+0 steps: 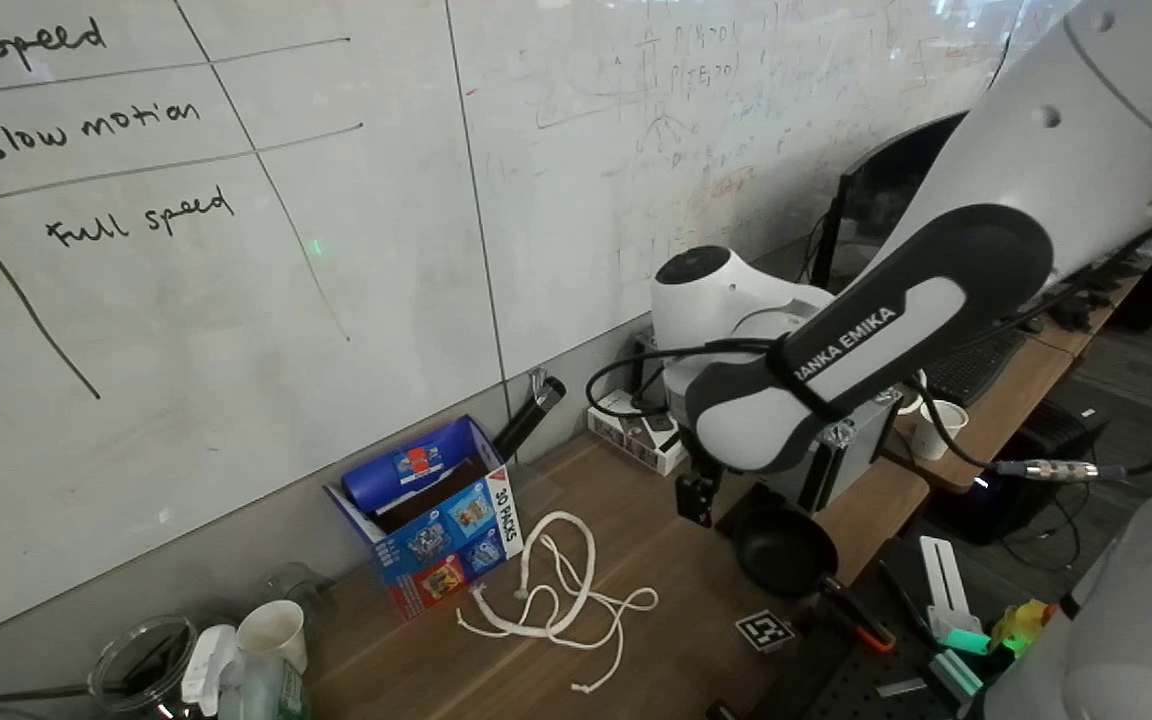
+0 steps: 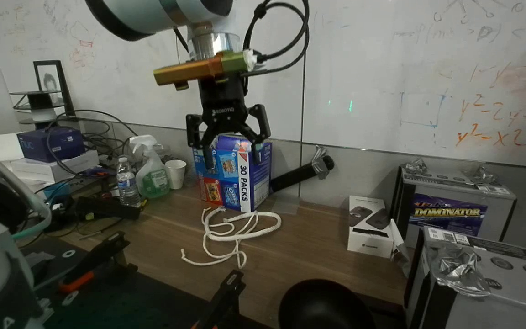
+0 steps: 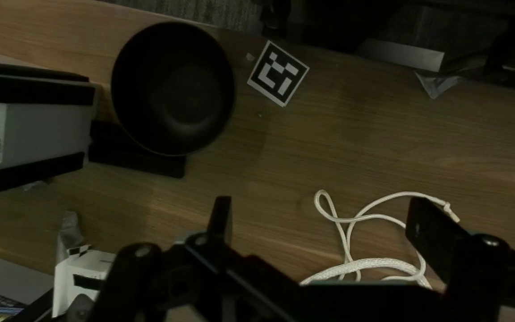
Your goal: Pick up the ropes and put them in the blue box.
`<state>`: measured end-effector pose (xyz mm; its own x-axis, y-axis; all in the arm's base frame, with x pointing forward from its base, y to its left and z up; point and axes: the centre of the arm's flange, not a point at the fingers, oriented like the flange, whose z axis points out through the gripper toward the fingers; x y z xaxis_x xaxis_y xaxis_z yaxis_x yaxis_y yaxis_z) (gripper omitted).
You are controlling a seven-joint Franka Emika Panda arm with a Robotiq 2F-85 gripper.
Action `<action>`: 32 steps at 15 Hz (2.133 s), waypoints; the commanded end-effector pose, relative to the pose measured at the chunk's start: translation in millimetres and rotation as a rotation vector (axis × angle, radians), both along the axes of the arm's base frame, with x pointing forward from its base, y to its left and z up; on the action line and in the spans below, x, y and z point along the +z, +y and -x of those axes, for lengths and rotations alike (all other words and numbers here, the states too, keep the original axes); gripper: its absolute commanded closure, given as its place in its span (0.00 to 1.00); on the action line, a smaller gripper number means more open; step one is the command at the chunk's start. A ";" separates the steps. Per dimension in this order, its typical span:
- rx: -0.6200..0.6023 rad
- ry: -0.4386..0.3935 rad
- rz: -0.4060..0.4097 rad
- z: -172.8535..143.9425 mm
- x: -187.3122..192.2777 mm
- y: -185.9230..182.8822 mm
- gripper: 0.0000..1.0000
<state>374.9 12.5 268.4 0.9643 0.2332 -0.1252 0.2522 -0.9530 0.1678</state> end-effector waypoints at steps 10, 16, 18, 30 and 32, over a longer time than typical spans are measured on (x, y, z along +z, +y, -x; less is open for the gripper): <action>0.116 0.033 -0.222 -82.0 -175.5 45.5 0.00; 0.164 0.065 -0.283 -126.2 -226.6 49.0 0.00; 0.175 0.063 -0.299 -131.3 -238.0 43.3 0.00; 0.180 0.036 -0.326 -138.6 -291.8 36.6 0.00; 0.179 0.035 -0.328 -138.3 -299.8 38.8 0.00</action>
<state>506.0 45.4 -18.6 0.9037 0.4210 -0.0780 0.4067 -0.9010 -0.1513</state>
